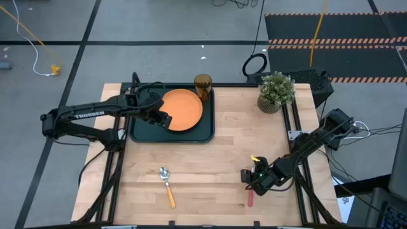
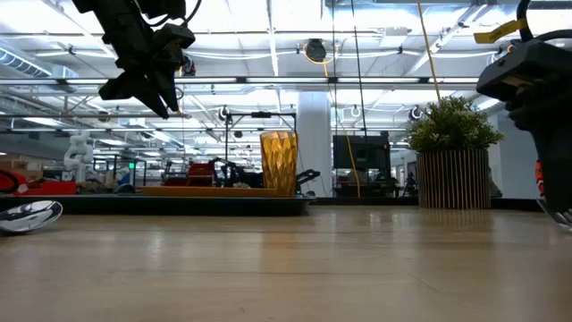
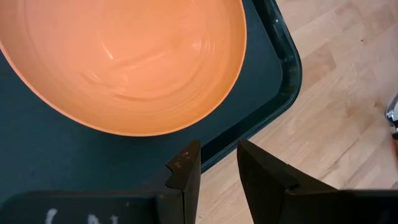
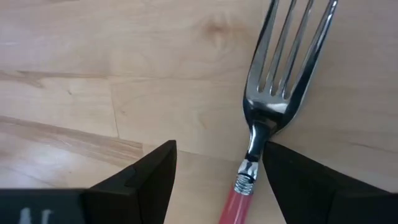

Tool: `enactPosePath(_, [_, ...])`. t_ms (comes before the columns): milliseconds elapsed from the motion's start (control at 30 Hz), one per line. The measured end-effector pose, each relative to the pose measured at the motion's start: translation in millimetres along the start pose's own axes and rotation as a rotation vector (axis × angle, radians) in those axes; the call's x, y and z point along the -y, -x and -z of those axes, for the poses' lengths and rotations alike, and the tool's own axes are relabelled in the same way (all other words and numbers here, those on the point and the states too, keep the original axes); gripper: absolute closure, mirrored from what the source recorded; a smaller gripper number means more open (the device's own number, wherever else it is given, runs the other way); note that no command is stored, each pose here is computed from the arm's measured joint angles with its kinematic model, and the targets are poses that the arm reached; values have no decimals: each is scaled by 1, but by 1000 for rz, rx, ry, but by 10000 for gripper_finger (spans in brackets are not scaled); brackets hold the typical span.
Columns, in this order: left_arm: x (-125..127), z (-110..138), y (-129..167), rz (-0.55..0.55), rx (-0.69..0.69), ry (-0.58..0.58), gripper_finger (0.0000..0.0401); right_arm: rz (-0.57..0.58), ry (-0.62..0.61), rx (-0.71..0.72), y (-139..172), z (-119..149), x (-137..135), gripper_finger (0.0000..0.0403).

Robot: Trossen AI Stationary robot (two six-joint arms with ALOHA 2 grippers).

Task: Pick and place plate/cup/fork/spoon on tray
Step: Put the pink fork on the black serving tray to the left of the orange plate

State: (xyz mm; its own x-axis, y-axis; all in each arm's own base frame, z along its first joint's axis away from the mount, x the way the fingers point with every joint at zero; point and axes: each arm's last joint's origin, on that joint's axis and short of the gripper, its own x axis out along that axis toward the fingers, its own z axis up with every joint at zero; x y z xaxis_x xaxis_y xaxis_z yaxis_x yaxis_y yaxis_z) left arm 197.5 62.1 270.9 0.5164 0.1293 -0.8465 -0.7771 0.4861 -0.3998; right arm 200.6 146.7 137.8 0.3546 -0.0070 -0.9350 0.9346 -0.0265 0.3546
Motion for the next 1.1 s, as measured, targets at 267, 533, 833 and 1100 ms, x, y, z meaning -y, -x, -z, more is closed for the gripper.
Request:
enactPosePath(267, [0, 0, 0, -3, 4, 20, 295, 24, 17, -8, 0, -1, 1, 212])
enactPosePath(533, [0, 0, 0, -6, 7, 38, 295, 58, 45, -10, 0, -2, 4, 283])
enactPosePath(833, [0, -1, 0, -22, 29, 52, 295, 97, 94, -19, 0, -3, 7, 332])
enactPosePath(1100, [-1, -2, 0, -36, 46, 51, 295, 146, 100, -8, 0, -9, 7, 344])
